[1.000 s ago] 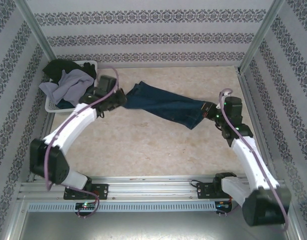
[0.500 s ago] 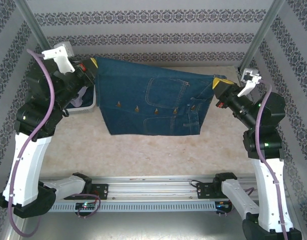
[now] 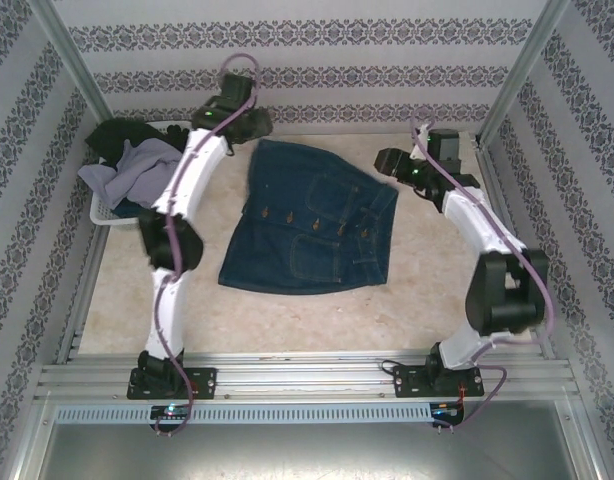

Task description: Fold and stack the skirts

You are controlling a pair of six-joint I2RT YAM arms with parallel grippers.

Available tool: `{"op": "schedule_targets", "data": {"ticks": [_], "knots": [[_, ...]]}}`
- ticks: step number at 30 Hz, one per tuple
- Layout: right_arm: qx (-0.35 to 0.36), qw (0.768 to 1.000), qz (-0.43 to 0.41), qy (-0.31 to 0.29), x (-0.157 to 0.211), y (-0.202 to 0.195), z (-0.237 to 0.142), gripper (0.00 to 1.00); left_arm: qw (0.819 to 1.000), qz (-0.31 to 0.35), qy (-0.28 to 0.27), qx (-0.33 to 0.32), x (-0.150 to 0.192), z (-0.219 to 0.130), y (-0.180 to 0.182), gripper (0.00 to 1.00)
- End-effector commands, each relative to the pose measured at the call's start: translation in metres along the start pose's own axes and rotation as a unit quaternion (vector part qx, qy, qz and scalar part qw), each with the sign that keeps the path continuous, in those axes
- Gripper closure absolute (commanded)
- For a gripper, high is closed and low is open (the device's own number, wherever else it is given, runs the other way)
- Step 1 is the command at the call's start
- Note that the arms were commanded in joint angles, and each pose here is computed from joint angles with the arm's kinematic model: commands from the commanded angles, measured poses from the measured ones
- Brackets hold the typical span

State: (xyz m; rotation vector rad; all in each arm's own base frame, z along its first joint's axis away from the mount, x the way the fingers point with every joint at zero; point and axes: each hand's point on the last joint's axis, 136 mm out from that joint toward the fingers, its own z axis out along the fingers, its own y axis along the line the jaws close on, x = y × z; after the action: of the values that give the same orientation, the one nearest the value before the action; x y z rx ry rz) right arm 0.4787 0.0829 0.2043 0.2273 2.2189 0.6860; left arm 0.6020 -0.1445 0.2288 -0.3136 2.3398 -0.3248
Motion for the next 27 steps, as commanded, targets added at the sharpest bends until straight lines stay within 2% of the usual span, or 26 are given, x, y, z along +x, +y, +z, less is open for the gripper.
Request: {"op": "schedule_targets", "data": {"ticks": [1,4,5,9,14,16,21,22,24,27], "knots": [[0.045,0.998,-0.006,-0.053,-0.034,-0.008,-0.016,0.13,0.999,0.001,0.033,-0.013,0.004,-0.02,0.007,0.0],[0.082,0.996,0.007,-0.045,-0.013,-0.026,-0.029,0.07,0.999,0.001,0.047,-0.012,0.012,-0.027,0.005,0.0],[0.09,0.995,0.014,-0.034,0.001,-0.032,-0.034,0.03,0.998,0.007,0.055,-0.024,0.019,-0.032,0.007,0.0],[0.087,0.995,0.047,0.018,0.059,-0.042,-0.047,0.02,0.995,0.019,0.076,-0.067,0.054,-0.057,0.019,0.0],[0.101,0.983,0.118,0.095,0.129,-0.054,-0.068,0.02,0.99,-0.026,0.057,-0.123,0.11,-0.106,0.078,0.0],[0.111,0.976,0.15,0.115,0.151,-0.06,-0.074,0.02,0.987,-0.042,0.07,-0.14,0.14,-0.121,0.103,0.0],[0.094,0.963,0.189,0.166,0.189,-0.059,-0.076,0.02,0.967,-0.123,0.168,-0.145,0.231,-0.132,0.144,0.0],[0.087,0.961,0.195,0.174,0.194,-0.057,-0.076,0.02,0.962,-0.145,0.186,-0.136,0.246,-0.131,0.146,0.0],[0.083,0.957,0.207,0.183,0.202,-0.057,-0.077,0.02,0.956,-0.183,0.212,-0.091,0.273,-0.124,0.138,0.07],[0.081,0.954,0.226,0.18,0.213,-0.059,-0.08,0.02,0.94,-0.242,0.227,-0.077,0.302,-0.116,0.14,0.11]]}}
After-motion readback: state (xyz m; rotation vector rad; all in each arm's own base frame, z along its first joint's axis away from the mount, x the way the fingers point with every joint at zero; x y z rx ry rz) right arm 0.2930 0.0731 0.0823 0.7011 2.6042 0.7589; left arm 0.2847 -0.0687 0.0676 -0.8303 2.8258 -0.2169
